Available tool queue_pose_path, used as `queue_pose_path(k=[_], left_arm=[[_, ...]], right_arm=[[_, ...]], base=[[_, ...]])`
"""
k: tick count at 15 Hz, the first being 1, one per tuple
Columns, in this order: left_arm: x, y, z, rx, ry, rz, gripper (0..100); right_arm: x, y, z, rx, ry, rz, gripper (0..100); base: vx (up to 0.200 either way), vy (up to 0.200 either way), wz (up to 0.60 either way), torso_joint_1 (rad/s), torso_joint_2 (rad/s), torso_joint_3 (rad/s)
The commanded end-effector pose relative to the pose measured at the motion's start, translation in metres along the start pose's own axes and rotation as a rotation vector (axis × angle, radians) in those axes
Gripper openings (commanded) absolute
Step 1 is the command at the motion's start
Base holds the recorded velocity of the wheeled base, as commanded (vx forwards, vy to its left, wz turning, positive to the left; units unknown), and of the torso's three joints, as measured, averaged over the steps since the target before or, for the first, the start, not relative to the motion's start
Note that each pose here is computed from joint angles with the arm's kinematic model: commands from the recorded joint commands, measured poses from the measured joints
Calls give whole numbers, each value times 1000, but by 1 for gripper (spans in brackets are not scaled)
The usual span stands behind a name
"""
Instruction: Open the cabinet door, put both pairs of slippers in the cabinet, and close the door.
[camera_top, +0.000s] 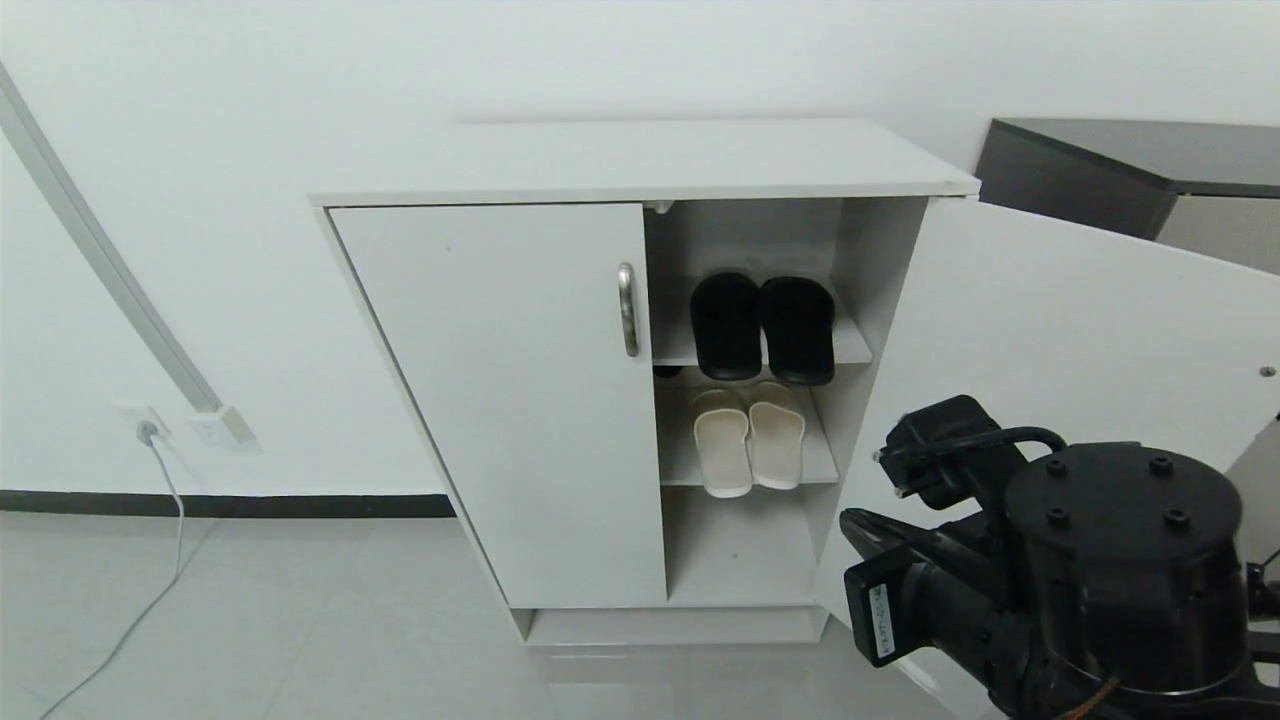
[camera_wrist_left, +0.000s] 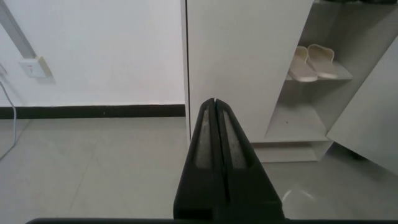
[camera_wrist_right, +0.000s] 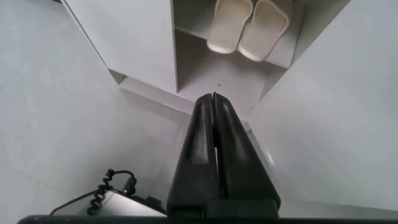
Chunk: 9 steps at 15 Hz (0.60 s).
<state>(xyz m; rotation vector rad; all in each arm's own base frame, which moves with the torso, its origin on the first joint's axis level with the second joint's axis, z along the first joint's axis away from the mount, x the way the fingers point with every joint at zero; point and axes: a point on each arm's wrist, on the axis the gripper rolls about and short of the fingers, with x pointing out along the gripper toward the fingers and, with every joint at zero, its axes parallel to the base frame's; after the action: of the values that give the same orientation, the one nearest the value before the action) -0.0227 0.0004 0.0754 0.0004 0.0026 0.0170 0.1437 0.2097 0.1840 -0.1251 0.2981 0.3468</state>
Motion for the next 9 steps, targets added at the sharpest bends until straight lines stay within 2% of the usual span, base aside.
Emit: queue_pose_path(k=[1, 9], left_arm=[[0, 0, 0, 0, 2, 0, 0], [0, 0, 0, 0, 2, 0, 0]], right_arm=[[0, 1, -1, -2, 2, 1, 0], [1, 1, -1, -2, 4, 1, 0]], base=[[0, 0, 0, 119, -466, -354], [0, 0, 0, 152, -475, -321]])
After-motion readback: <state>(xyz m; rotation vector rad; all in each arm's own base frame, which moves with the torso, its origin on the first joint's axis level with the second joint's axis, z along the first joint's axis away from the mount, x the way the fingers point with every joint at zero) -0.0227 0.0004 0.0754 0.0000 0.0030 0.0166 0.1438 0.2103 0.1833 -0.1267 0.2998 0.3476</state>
